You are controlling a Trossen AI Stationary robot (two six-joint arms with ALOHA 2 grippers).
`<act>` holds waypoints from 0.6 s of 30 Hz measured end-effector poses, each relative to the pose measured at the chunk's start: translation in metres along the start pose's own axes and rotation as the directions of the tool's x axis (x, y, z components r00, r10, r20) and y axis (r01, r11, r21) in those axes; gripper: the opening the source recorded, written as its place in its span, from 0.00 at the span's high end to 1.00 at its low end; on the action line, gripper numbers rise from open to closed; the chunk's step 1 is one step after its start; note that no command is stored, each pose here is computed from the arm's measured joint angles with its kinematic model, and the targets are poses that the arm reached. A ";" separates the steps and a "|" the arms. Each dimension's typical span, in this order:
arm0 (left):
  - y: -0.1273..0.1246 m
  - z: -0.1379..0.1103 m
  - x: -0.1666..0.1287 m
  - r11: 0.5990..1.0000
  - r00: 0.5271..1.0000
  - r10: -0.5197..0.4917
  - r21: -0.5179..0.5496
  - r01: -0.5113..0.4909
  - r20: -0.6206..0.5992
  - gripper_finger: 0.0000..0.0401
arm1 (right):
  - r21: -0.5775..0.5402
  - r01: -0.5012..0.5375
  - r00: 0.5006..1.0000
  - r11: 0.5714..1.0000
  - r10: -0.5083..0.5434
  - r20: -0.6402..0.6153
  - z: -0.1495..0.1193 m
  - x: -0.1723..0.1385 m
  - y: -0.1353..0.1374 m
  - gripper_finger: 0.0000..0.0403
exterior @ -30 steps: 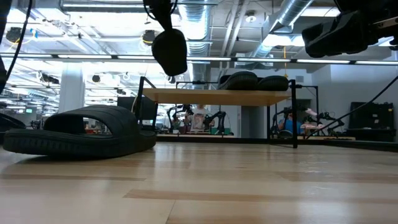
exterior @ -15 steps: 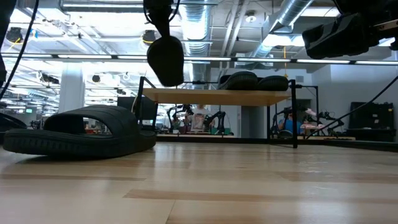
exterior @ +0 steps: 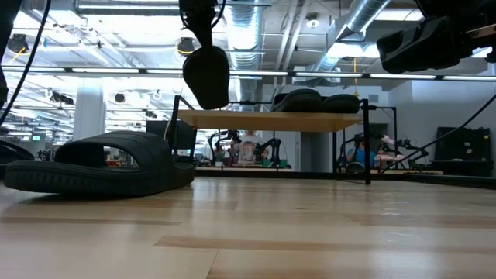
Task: Pick and place slides into the shelf
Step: Put the left black slide on the shelf
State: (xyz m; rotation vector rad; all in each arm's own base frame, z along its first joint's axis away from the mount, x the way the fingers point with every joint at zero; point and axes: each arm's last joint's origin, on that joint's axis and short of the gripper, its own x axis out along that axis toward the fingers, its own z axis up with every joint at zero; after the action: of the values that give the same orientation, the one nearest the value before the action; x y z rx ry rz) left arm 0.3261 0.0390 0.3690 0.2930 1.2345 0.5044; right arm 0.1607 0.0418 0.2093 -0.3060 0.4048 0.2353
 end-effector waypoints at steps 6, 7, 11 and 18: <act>-0.002 -0.002 0.004 1.000 1.000 0.016 0.010 -0.016 -0.014 1.00 | 0.001 0.000 1.000 1.000 0.000 0.000 0.000 0.000 0.000 1.00; -0.003 -0.002 0.006 1.000 1.000 0.019 0.015 -0.018 -0.023 1.00 | 0.001 0.000 1.000 1.000 0.000 0.000 0.000 0.000 0.000 1.00; -0.008 -0.006 0.016 0.999 0.998 0.026 0.038 -0.024 -0.055 1.00 | 0.002 0.000 1.000 1.000 0.000 0.000 0.000 0.000 0.000 1.00; -0.015 -0.009 0.029 0.998 0.996 0.027 0.051 -0.023 -0.081 1.00 | 0.001 0.000 1.000 1.000 0.000 0.000 0.000 0.000 0.000 1.00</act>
State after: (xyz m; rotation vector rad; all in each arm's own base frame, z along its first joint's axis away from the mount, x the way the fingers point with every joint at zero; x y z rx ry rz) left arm 0.3277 0.0407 0.3351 0.3331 1.3255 0.5123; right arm 0.1607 0.0418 0.2093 -0.3049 0.4049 0.2351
